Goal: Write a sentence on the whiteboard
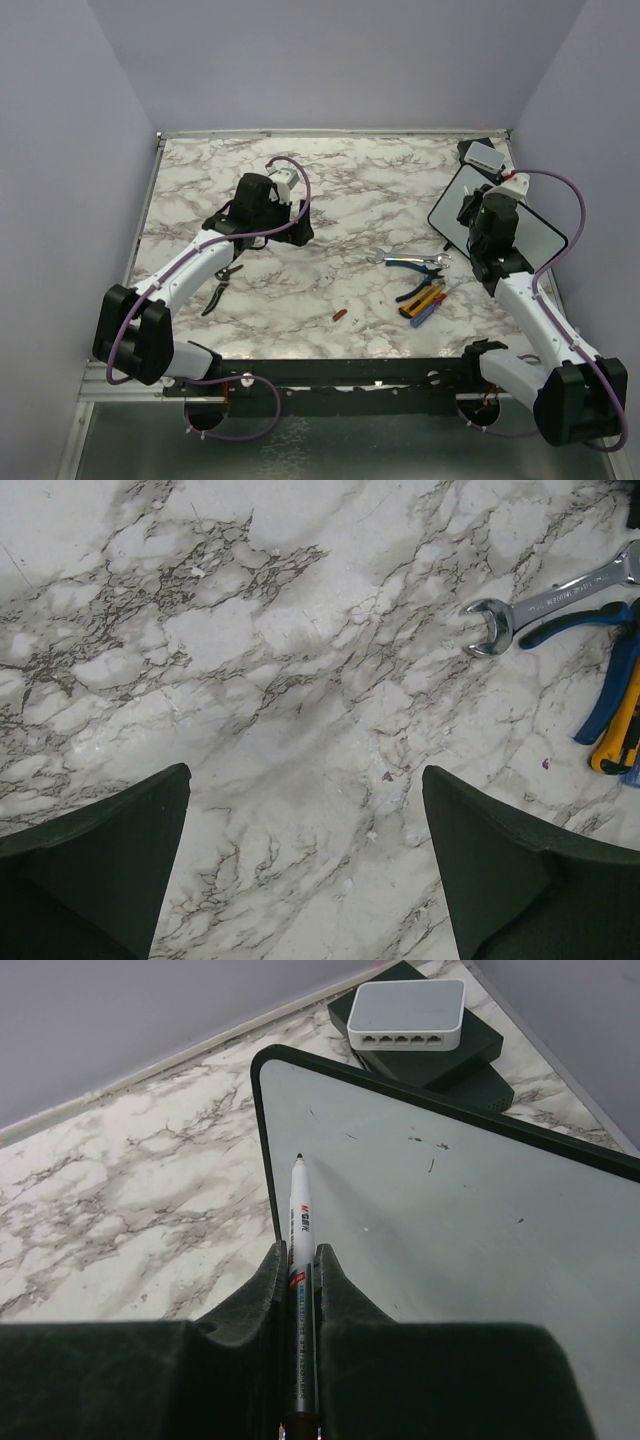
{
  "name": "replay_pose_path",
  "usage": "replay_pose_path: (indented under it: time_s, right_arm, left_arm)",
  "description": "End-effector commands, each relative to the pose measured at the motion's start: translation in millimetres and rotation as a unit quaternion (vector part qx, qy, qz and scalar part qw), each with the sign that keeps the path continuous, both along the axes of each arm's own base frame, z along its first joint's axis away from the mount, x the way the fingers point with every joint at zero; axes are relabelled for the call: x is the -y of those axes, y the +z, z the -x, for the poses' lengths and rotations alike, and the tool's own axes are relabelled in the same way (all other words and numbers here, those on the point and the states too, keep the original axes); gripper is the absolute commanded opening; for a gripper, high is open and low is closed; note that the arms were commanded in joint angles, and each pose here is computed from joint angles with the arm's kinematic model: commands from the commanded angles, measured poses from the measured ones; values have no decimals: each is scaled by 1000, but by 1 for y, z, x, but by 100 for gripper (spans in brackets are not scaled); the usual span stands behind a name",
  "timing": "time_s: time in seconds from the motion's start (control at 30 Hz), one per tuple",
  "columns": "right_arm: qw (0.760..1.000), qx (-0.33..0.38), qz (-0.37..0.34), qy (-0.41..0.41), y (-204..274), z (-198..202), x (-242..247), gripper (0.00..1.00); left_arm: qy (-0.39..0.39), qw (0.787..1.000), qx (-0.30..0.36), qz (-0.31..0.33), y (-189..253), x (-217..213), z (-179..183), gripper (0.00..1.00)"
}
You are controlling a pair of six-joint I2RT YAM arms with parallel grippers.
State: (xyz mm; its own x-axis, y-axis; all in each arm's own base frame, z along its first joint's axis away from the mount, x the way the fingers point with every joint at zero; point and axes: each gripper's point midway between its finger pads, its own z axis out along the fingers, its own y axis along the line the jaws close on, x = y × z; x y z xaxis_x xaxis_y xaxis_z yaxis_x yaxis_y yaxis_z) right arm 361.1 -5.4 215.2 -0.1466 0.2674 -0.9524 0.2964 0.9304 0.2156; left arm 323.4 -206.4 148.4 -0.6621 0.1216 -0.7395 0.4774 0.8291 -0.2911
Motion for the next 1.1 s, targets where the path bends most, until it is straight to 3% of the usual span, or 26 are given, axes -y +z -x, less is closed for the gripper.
replay_pose_path:
  time_s: [0.0, 0.43, 1.07]
  right_arm:
    - [1000, 1, 12, -21, -3, 0, 11, 0]
    - [999, 11, 19, -26, 5, -4, 13, 0]
    - [1000, -20, 2, -19, -23, -1, 9, 0]
  left_arm:
    - [-14, 1000, 20, 13, 13, 3, 3, 99]
    - [-15, 1000, 19, 14, 12, 4, 4, 99]
    - [-16, 1000, 22, 16, 14, 4, 5, 99]
